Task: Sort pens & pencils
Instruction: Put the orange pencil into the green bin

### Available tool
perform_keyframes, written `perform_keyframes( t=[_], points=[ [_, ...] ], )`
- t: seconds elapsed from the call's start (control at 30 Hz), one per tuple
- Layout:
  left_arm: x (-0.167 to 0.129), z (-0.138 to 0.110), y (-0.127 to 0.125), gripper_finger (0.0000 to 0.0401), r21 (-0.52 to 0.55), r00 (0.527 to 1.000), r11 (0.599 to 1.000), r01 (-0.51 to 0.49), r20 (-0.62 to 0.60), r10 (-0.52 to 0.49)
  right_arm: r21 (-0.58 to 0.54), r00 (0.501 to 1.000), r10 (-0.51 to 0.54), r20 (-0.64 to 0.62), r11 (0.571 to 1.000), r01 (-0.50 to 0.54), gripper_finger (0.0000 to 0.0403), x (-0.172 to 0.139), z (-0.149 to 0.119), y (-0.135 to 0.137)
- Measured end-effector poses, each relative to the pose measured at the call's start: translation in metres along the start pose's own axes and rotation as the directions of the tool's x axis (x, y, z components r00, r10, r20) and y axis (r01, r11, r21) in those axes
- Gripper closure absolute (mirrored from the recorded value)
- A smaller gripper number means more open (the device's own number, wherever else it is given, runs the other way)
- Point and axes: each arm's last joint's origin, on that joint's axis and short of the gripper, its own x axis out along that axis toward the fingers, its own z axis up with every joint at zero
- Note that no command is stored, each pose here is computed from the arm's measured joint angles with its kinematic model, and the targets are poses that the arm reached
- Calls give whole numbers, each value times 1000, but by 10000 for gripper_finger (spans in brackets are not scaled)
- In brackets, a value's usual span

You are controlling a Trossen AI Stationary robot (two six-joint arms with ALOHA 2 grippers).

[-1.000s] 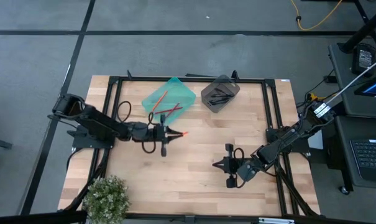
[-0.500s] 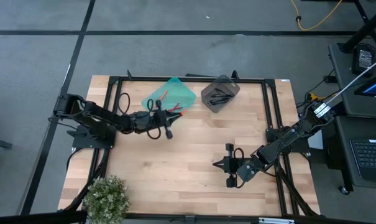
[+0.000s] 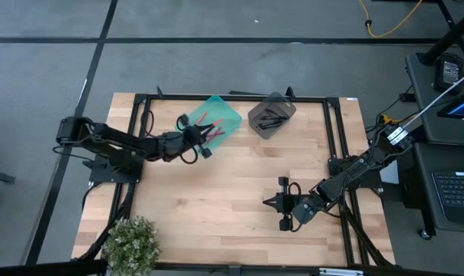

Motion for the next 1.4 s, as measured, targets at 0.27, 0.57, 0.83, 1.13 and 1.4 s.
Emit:
perform_keyframes(
  t=[0.27,0.57,0.83,1.13,1.4],
  points=[
    [11,-6,14,387,33,966,999,-11,-259,20,0,1000,-1,0,1000,1,399,0,0,0],
    [33,12,41,387,-63,896,995,77,-433,-97,15,1000,-19,-6,1000,19,399,4,1,-7],
    [37,10,56,387,-173,826,977,123,-528,-198,14,1000,-18,-7,1000,18,399,5,2,-8],
    [45,-9,55,387,-277,730,940,199,-599,-330,2,999,-35,-9,999,35,399,8,3,-13],
    [52,-23,49,387,-273,680,936,222,-645,-349,16,999,-36,-20,999,36,399,12,4,-20]
  ],
)
